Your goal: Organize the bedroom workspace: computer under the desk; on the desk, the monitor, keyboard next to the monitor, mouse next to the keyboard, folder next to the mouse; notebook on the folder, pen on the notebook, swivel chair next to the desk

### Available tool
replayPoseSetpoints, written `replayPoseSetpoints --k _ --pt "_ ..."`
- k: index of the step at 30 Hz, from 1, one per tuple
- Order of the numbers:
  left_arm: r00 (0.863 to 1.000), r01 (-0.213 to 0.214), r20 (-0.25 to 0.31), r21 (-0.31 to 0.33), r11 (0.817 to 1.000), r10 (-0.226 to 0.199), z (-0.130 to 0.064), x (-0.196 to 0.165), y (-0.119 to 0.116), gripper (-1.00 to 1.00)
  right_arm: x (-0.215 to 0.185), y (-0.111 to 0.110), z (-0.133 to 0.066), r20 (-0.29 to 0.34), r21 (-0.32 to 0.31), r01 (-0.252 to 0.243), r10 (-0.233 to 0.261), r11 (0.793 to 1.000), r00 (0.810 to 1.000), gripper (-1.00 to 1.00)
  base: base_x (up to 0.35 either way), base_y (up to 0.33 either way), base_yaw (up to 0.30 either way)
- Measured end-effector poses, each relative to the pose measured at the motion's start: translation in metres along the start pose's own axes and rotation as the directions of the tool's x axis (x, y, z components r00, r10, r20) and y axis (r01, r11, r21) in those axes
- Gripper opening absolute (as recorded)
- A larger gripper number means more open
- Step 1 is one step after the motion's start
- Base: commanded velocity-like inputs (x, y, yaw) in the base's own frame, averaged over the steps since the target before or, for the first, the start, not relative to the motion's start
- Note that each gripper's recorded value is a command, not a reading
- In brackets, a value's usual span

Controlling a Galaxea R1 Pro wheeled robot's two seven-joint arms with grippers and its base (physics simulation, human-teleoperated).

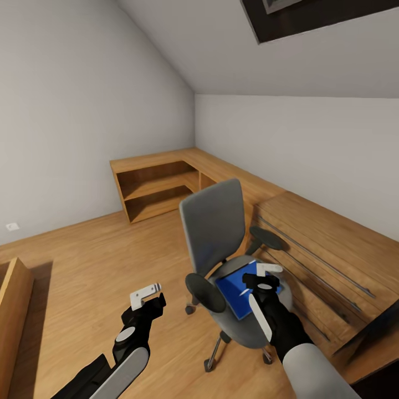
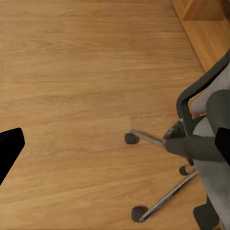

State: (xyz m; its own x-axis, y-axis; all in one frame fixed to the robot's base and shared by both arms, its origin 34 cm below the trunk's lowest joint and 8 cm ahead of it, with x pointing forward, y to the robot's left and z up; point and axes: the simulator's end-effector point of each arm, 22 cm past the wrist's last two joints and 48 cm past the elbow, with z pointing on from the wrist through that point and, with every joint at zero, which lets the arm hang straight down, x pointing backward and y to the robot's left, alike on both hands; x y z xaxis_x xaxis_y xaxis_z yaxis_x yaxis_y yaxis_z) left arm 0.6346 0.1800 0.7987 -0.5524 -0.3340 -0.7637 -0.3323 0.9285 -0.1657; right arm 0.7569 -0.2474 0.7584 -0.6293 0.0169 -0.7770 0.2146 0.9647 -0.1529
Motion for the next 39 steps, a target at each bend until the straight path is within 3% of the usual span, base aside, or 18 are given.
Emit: replayPoseSetpoints --k 7,13,22,32,39 --pt "1.0 0.0 0.001 0.0 1.0 0.0 0.0 0.0 0.0 1.0 0.011 -0.001 0.002 -0.025 0.001 0.003 -0.003 1.0 1.0 1.0 0.227 0.0 0.0" --pt "1.0 0.0 0.002 -0.002 1.0 0.0 0.0 0.0 0.001 1.0 0.045 0.001 0.008 -0.095 0.0 0.005 -0.005 1.0 0.995 1.0 0.132 0.0 0.0" --pt "1.0 0.001 0.002 0.001 1.0 -0.001 0.0 0.0 0.0 1.0 0.084 -0.006 0.016 -0.209 0.013 -0.102 0.103 0.995 0.972 1.0 0.133 0.0 0.0" --pt "1.0 0.003 0.002 0.003 1.0 -0.003 -0.001 -0.001 -0.001 1.0 0.104 -0.009 0.025 -0.284 0.028 -0.085 0.09 0.996 0.954 1.0 0.053 0.0 0.0" --pt "1.0 0.004 0.003 0.004 1.0 -0.004 -0.001 -0.001 -0.002 1.0 0.105 -0.009 0.027 -0.292 0.029 -0.081 0.086 0.996 0.952 1.0 0.002 0.0 0.0"
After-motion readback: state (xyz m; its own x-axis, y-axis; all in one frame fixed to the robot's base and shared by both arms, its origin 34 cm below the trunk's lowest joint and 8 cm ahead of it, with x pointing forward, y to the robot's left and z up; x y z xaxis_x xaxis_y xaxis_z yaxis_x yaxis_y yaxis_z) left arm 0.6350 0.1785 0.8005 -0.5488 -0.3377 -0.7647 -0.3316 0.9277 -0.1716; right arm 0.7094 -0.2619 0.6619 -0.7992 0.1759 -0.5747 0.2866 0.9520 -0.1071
